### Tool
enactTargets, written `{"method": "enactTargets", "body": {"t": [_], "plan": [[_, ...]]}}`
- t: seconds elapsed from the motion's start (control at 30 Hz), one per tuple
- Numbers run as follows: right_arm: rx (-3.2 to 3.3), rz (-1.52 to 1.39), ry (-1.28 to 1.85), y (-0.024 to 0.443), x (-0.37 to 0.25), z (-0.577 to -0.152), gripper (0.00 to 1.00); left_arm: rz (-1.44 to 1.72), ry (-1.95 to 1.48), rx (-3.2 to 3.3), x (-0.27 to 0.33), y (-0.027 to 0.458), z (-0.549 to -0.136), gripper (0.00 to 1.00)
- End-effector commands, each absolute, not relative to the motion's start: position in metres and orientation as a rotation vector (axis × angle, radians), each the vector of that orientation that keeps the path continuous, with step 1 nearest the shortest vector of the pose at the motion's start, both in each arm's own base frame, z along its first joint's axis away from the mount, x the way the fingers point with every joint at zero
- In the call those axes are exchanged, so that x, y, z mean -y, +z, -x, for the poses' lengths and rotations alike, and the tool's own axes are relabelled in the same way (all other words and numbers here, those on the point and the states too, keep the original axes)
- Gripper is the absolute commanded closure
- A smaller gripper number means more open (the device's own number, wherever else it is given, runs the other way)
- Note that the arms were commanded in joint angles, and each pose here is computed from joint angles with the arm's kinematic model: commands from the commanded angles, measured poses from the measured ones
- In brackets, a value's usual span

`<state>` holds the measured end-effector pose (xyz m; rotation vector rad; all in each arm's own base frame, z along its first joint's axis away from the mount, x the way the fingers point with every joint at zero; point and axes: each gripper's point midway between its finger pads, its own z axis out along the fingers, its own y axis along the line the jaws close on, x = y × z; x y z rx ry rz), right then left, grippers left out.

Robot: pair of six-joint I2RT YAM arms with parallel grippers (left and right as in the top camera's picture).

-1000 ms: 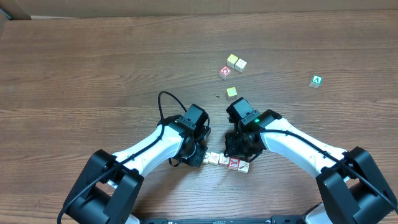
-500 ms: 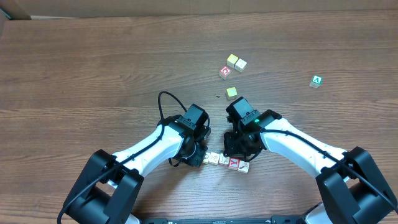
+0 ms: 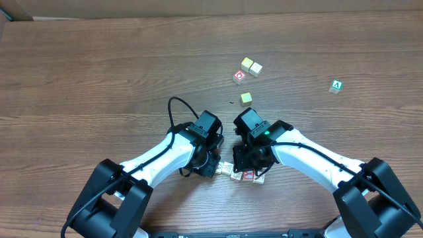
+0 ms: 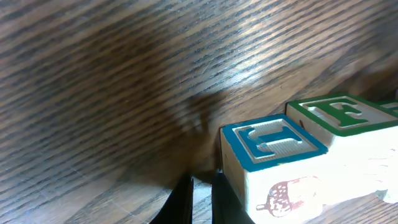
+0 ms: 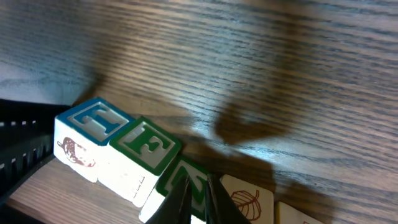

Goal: Flip 5 blocks

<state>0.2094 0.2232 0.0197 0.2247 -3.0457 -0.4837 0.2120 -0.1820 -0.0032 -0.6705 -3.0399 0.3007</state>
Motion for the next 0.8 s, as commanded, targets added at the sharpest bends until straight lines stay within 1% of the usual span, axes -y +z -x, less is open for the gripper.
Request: {"method": "enactTargets", "body": {"t": [0.0,0.17,0.3,0.43,0.5,0.6,0.77], "plan": [[3.074,-0.136,-0.418,0.014,-0.213,-0.216,0.90,0.733,0.290,3.020,0.184,-0.008,-0.212,0.95],[3.110,-0.039,-0.430,0.017,-0.200,-0.236,0.90,0.734,0.291,3.021,0.185,-0.008,-0.212,0.95],[3.094,-0.226,-0.583,0.023,-0.210,-0.242,0.88,0.746,0.292,3.018,0.185,-0.008,-0.212,0.96],[3.120,-0.193,-0.506,0.020,-0.201,-0.244,0.88,0.747,0.294,3.023,0.185,-0.007,-0.213,0.95],[3.116,-0.211,-0.532,0.021,-0.204,-0.245,0.88,0.749,0.299,3.027,0.186,-0.007,-0.214,0.95],[3.087,-0.328,-0.653,0.026,-0.217,-0.244,0.87,0.750,0.301,3.031,0.187,-0.007,-0.215,0.95],[3.101,-0.346,-0.693,0.027,-0.227,-0.248,0.86,0.750,0.301,3.031,0.187,-0.007,-0.215,0.95]]}}
